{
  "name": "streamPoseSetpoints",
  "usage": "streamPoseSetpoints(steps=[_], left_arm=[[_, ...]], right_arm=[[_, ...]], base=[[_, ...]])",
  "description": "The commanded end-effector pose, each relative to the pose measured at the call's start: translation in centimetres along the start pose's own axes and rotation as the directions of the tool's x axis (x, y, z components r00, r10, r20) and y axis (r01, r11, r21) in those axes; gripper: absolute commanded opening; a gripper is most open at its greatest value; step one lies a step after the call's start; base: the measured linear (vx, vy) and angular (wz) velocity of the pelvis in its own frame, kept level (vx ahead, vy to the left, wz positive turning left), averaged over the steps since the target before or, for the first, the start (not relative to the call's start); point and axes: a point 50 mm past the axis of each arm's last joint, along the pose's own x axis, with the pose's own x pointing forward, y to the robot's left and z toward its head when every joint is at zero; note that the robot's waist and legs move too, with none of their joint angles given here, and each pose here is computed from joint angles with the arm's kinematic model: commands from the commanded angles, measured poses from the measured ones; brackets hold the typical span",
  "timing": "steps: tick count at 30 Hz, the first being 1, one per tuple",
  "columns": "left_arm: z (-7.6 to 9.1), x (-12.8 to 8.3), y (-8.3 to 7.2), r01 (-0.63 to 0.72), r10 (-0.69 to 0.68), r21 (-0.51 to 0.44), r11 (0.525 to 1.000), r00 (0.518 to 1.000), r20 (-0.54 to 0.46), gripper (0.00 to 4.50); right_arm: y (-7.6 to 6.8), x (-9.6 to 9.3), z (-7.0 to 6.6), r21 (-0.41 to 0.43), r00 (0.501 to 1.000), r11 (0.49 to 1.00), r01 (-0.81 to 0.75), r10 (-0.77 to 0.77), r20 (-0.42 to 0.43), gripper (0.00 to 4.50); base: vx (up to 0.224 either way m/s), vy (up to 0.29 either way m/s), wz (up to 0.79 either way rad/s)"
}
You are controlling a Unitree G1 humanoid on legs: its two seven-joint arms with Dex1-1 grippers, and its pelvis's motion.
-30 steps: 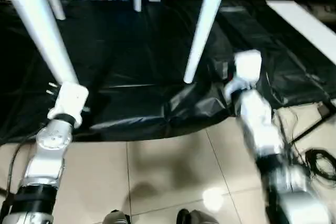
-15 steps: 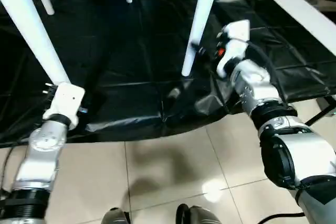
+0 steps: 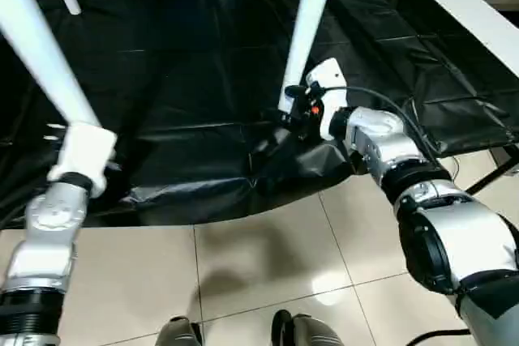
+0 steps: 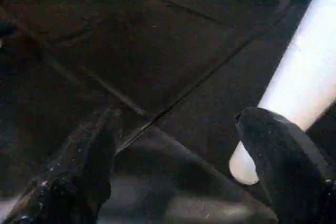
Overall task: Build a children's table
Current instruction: Flip table
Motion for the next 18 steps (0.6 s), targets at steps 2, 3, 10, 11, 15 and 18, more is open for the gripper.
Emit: streamPoseSetpoints(steps=[2,3,10,11,15,18], left_arm=[[-0.5,-0.6,1.1,-0.059,0.058,-0.053,0.997,0.998,-0.013,3.48],[-0.7,-0.7,1.4,-0.061,0.06,-0.068,0.996,0.998,-0.01,3.48],[-1.7,-0.3,3.4,-0.159,0.156,-0.078,0.984,0.987,-0.044,3.48],[-1.8,-0.1,3.9,-0.18,0.177,-0.071,0.981,0.983,-0.047,3.48],[-2.1,0.1,4.8,-0.216,0.212,-0.064,0.974,0.975,-0.066,3.48],[-2.3,0.2,5.8,-0.268,0.264,-0.061,0.961,0.962,-0.074,3.48]], right_arm=[[0.1,-0.8,-0.9,0.004,1.0,1.0,-0.012,0.012,0.02,3.87],[0.4,-1.0,-1.4,0.004,0.999,1.0,-0.028,0.028,0.037,3.87],[2.1,-1.1,-2.9,0.022,0.994,0.998,-0.063,0.06,0.092,3.87],[2.5,-1.2,-3.1,0.026,0.993,0.998,-0.058,0.055,0.109,3.87],[3.4,-1.3,-3.6,0.039,0.988,0.998,-0.046,0.04,0.148,3.87],[4.1,-1.6,-3.8,0.047,0.985,0.998,-0.037,0.028,0.171,3.87]], base=[[0.0,0.0,0.0],[0.0,0.0,0.0],[0.0,0.0,0.0],[0.0,0.0,0.0],[0.0,0.0,0.0],[0.0,0.0,0.0]])
